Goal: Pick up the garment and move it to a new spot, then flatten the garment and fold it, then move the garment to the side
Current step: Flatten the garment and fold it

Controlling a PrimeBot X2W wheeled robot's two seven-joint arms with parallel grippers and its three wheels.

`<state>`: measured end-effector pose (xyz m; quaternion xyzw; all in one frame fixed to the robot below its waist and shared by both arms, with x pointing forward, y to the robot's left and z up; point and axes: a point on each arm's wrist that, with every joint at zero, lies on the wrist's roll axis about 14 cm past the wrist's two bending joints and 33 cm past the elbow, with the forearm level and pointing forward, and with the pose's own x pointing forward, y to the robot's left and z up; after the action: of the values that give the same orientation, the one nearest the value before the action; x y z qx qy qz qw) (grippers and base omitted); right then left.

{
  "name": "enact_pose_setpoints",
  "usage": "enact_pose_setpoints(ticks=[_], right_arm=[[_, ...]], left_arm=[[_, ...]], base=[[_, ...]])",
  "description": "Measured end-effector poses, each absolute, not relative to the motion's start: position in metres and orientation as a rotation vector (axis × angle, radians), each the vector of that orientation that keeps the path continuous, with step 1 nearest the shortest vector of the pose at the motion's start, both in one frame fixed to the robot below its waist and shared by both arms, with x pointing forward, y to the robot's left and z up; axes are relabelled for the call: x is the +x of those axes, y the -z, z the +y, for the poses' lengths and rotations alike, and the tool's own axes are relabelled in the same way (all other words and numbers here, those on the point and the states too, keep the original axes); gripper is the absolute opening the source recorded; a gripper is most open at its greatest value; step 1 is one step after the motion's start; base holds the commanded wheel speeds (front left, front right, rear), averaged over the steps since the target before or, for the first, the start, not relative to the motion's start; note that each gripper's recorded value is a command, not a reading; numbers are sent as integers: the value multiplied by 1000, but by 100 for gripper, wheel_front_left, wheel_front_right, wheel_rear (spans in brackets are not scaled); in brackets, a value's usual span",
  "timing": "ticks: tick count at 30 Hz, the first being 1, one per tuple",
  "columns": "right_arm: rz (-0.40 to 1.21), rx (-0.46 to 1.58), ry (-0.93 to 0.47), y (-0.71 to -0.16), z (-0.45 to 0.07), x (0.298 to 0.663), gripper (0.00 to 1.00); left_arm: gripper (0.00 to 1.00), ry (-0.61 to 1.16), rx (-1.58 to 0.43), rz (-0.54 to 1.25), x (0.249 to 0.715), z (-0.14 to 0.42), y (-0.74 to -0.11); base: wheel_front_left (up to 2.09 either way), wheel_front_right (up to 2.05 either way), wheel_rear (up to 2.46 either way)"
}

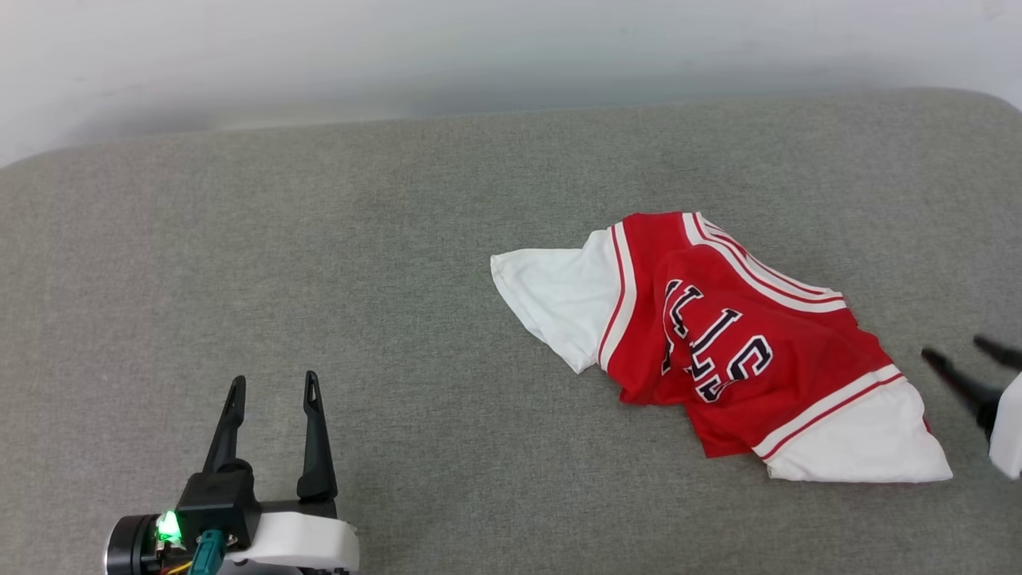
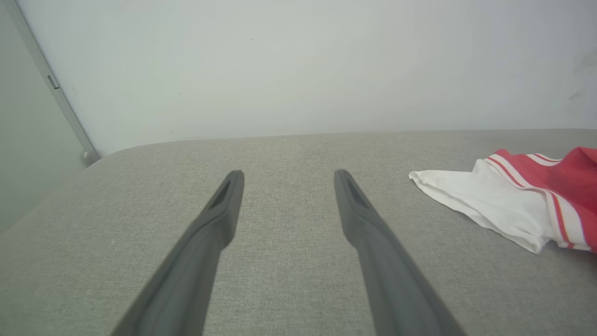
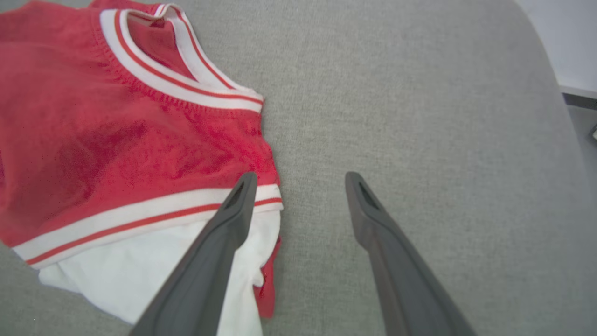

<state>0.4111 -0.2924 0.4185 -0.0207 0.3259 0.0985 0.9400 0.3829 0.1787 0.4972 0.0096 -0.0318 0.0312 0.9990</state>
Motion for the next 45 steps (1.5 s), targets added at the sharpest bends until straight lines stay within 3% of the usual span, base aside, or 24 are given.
enact_pose_setpoints(ticks=[6, 12, 18, 24, 32, 37, 45], right_arm=[[268, -78, -148, -497, -307, 452, 100], [-3, -76, -116, -560, -297, 482, 100], [-186, -58, -89, -576, -267, 467, 100], [-245, -33, -76, -570, -239, 442, 100], [-254, -50, -84, -566, -226, 429, 100], [-249, -57, -85, -561, -223, 430, 100], [-206, -79, -89, -544, -220, 435, 100]], left_arm=[[100, -23, 44, -103, 391, 175, -509], [100, 37, 88, -199, 416, 171, -538], [100, 137, 139, -288, 450, 157, -566], [100, 244, 193, -345, 483, 137, -587], [100, 380, 237, -292, 536, 102, -604], [100, 506, 310, -114, 562, 67, -587], [100, 711, 381, 336, 568, 29, -517]], base=[[0, 0, 0], [0, 0, 0], [0, 0, 0], [0, 0, 0], [0, 0, 0], [0, 0, 0], [0, 0, 0]])
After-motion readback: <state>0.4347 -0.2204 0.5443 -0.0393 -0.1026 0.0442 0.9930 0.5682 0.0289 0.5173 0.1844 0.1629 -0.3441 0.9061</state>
